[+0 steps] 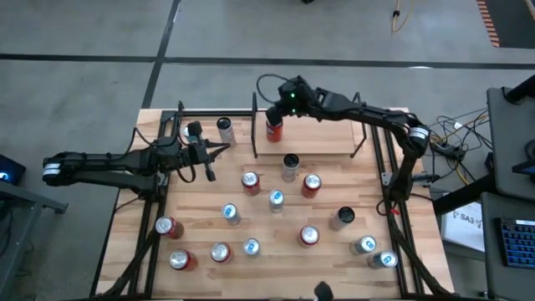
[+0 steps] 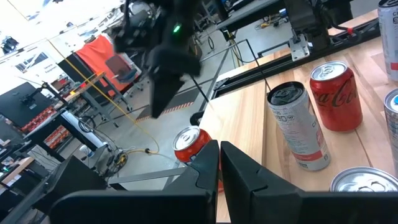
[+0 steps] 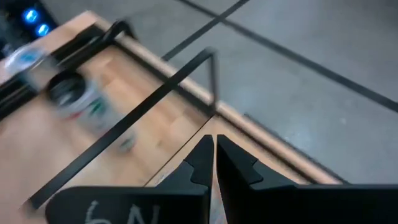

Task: Place canned beverage on shelf
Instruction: Put the orange soda can on the shelf

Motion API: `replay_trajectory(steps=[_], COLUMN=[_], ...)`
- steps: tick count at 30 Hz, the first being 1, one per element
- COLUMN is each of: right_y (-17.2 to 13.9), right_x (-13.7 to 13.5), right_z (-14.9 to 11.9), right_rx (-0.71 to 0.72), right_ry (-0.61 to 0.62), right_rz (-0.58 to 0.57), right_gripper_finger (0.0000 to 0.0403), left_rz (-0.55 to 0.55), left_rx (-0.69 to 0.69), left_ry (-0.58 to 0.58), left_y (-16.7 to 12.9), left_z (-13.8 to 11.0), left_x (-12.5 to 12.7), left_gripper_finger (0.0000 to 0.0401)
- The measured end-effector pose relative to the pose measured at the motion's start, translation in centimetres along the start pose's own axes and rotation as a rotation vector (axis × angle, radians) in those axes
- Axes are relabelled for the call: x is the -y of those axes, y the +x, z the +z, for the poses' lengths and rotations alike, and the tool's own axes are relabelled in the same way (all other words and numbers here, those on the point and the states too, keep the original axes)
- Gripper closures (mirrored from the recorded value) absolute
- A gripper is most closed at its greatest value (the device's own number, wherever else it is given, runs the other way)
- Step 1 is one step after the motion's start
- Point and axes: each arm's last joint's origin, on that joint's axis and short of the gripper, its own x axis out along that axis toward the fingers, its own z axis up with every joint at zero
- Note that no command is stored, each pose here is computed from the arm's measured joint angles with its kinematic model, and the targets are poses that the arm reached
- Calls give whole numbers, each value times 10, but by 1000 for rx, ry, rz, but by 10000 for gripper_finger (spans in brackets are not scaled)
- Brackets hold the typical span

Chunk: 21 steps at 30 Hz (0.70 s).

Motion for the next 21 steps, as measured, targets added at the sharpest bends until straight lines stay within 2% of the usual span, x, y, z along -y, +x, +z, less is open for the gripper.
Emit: replay_trajectory(steps=[3, 7, 12, 21], right_y=[-17, -25, -11, 21], right_x=[-13, -22, -25, -23], right_z=[-5, -17, -33, -47], right_rx=[-48, -139, -245, -312], right_ry=[0, -2, -5, 14], right_rz=[21, 14, -14, -24], right_gripper_finger=[394, 394, 394, 394], left_rz=[1, 2, 2, 0], left_rx=[-1, -2, -2, -5], left_ry=[0, 0, 0, 1], left_y=[0, 0, 0, 0], left_z=[0, 0, 0, 0], left_x=[0, 0, 0, 0], left_gripper_finger=[401, 401, 401, 401])
